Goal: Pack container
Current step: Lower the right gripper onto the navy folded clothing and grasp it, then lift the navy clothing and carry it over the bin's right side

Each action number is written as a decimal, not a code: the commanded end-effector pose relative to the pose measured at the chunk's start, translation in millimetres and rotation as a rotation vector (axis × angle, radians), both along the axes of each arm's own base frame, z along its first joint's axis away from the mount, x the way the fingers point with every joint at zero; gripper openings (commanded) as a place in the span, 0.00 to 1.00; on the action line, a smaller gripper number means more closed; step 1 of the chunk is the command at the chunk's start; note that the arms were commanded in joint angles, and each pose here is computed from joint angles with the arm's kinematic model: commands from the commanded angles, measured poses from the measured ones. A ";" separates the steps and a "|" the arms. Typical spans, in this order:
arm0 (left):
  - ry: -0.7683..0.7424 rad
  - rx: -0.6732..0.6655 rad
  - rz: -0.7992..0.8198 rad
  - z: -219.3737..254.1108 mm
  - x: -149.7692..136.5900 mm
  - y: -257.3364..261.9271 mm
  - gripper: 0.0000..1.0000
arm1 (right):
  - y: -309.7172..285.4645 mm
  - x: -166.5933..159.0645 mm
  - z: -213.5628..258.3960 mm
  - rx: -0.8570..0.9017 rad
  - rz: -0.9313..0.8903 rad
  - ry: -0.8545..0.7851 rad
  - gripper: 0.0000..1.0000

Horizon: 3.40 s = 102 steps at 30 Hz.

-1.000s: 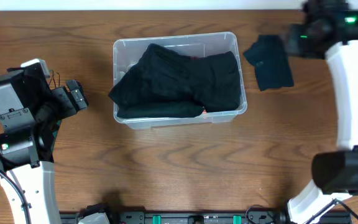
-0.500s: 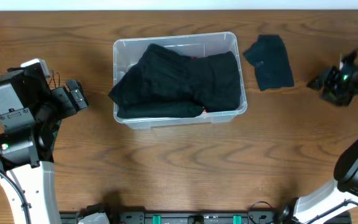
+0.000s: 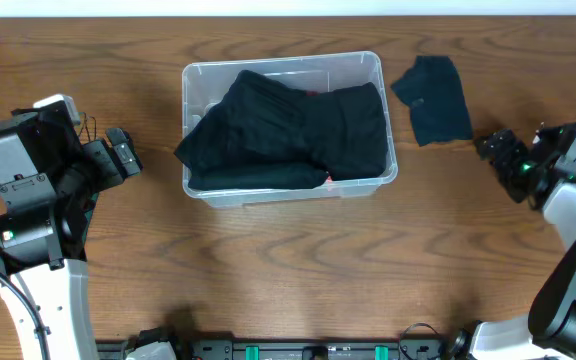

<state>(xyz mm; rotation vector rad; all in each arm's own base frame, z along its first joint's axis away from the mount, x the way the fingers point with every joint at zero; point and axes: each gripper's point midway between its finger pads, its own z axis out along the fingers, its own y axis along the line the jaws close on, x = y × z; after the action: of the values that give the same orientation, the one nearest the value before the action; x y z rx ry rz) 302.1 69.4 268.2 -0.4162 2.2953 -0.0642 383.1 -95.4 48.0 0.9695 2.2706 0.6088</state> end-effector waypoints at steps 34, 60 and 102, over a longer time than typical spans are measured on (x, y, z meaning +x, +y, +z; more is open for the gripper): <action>-0.014 -0.004 -0.001 5.8 0.4 0.0 0.98 | 37.5 63.9 -55.4 0.182 0.116 0.034 0.99; -0.014 -0.004 -0.001 5.8 0.4 0.0 0.98 | 65.1 98.7 -90.2 0.081 0.241 0.166 0.01; -0.014 -0.004 -0.001 5.8 0.4 0.0 0.98 | 252.8 43.5 290.7 0.065 0.128 -0.485 0.01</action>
<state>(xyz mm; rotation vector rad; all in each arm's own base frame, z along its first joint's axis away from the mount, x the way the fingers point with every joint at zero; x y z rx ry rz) 302.1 69.3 268.2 -0.4162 2.2953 -0.0646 423.3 162.4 333.0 0.4577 1.9801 0.9286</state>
